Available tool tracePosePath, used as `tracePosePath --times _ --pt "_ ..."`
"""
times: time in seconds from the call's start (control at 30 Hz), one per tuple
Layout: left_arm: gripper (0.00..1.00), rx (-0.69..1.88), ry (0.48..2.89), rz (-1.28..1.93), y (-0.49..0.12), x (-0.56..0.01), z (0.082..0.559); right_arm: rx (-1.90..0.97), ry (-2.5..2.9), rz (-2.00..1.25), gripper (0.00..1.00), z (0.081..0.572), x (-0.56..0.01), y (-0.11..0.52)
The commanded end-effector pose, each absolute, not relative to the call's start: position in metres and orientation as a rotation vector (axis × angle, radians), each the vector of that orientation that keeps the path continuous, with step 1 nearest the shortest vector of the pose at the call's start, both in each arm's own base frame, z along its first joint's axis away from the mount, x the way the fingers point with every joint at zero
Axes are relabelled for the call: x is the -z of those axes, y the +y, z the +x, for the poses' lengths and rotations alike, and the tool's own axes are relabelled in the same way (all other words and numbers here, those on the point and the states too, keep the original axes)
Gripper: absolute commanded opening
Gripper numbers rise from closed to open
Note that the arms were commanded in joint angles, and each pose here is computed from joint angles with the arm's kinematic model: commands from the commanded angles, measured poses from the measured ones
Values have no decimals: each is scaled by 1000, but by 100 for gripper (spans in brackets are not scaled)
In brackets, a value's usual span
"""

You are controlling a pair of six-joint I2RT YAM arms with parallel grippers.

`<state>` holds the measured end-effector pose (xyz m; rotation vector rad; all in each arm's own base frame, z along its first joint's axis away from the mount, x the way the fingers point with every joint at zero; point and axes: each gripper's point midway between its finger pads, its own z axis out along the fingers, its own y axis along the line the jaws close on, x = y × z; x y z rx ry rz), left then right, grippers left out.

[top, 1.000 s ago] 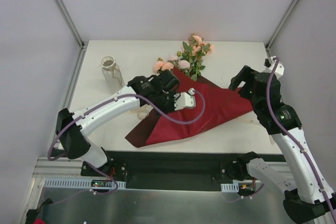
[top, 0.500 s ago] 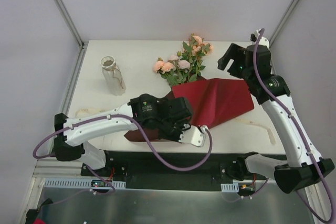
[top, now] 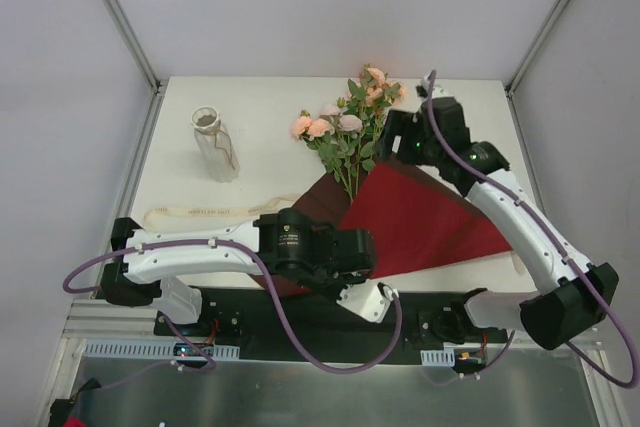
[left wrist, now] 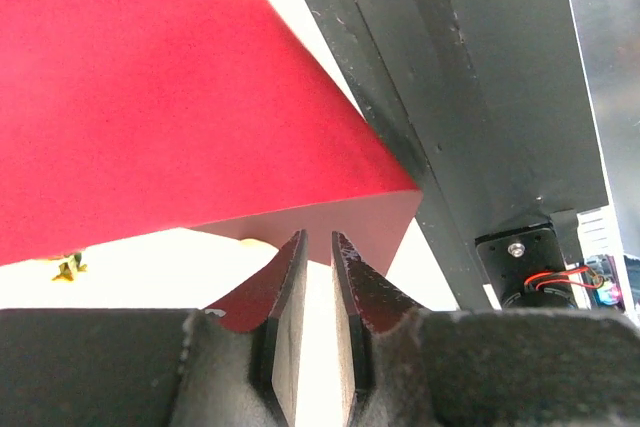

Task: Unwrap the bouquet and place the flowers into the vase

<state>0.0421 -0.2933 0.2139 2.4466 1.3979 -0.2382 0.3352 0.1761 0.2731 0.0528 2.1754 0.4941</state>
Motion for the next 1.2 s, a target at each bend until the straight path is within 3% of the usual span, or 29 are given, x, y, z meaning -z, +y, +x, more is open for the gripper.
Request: tracePosePath --times 0.0,0.1,0.3,0.53,0.67,0.93,1.03,1.17 --pt "15 189 1369 2390 -291 -238 52 -492 2340 -16 82 288 -212 182" --pt "15 158 1359 2337 -292 -252 59 -494 2399 9 80 269 -187 175" --pt "15 106 1381 2173 -288 -280 83 -641 2374 19 77 218 -203 167" --pt "16 72 1559 1830 -284 -308 167 -831 2362 65 77 151 -210 157" --pt "17 32 1667 1692 -279 -297 207 -943 2376 5 77 119 -217 160" --pt "23 105 1874 1632 -286 -248 224 -1176 2351 -289 82 60 -271 165" --pt "35 165 1932 1574 -282 -247 227 -1164 2281 -387 84 56 -322 162" --pt "65 203 1971 1482 -272 -254 235 -1074 2198 -391 84 79 -372 161"
